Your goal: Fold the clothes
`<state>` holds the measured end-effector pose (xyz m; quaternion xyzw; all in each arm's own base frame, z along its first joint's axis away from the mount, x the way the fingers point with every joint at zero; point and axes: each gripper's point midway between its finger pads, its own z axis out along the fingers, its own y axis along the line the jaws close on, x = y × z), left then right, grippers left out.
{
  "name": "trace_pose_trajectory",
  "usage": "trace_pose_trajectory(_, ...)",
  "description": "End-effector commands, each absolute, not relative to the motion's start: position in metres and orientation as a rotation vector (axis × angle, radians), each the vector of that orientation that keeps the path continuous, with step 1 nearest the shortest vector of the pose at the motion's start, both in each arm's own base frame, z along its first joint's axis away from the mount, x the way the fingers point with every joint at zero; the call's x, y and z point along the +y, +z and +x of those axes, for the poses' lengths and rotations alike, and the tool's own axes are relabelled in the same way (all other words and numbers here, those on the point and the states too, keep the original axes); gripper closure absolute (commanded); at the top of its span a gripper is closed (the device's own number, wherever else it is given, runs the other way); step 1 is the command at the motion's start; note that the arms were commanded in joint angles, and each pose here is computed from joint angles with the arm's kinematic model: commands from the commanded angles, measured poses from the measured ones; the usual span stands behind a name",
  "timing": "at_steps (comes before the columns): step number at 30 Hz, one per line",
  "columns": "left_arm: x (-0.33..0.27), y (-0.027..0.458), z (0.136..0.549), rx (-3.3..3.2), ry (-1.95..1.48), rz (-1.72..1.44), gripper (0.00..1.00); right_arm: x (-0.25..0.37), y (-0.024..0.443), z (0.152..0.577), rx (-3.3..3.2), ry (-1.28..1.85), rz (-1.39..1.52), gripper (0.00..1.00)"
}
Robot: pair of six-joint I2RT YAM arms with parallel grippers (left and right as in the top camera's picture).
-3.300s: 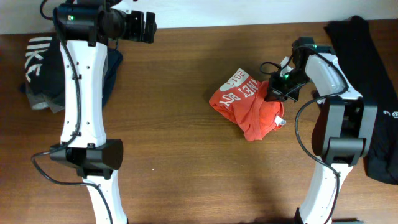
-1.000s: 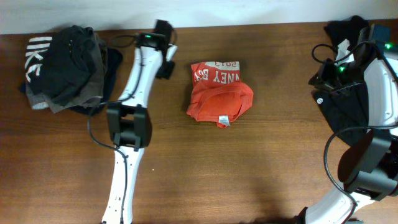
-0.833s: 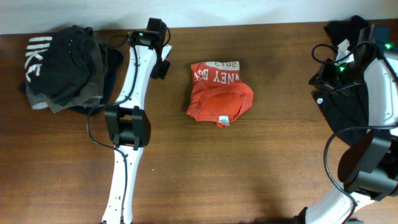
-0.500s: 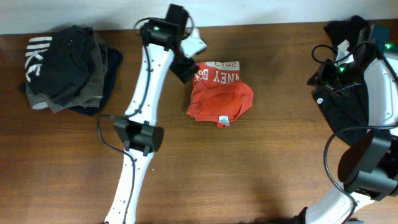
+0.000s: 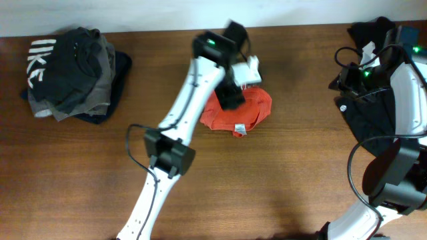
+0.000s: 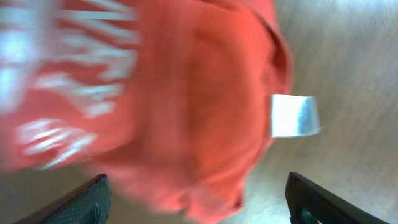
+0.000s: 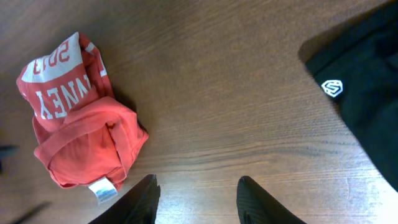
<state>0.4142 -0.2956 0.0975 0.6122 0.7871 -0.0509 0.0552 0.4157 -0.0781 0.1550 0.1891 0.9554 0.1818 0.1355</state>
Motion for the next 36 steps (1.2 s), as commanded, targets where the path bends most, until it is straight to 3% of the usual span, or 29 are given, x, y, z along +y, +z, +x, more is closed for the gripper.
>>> trace_pose_trajectory(1, -0.305, 0.078, 0.386, 2.387, -0.072, 2.032, 0.11, -0.082, 0.160, 0.418, 2.750, 0.503, 0.529, 0.54)
trace_pose_trajectory(11, -0.323, 0.056, 0.350, 2.290, -0.041, 2.277, 0.11, -0.082, 0.161, 0.419, 2.746, 0.502, 0.528, 0.53)
trace_pose_trajectory(23, -0.298, 0.000, 0.386, 2.344, 0.164, 2.210, 0.11, -0.082, 0.161, 0.419, 2.746, 0.502, 0.527, 0.53)
trace_pose_trajectory(27, -0.304, -0.008, 0.401, 2.310, 0.195, 2.155, 0.29, -0.082, 0.161, 0.420, 2.744, 0.501, 0.525, 0.53)
trace_pose_trajectory(31, -0.312, -0.006, 0.424, 2.302, 0.248, 2.017, 0.69, -0.082, 0.161, 0.420, 2.744, 0.501, 0.525, 0.53)
trace_pose_trajectory(36, -0.321, -0.004, 0.441, 2.271, 0.254, 1.933, 0.96, -0.082, 0.161, 0.420, 2.744, 0.500, 0.524, 0.53)
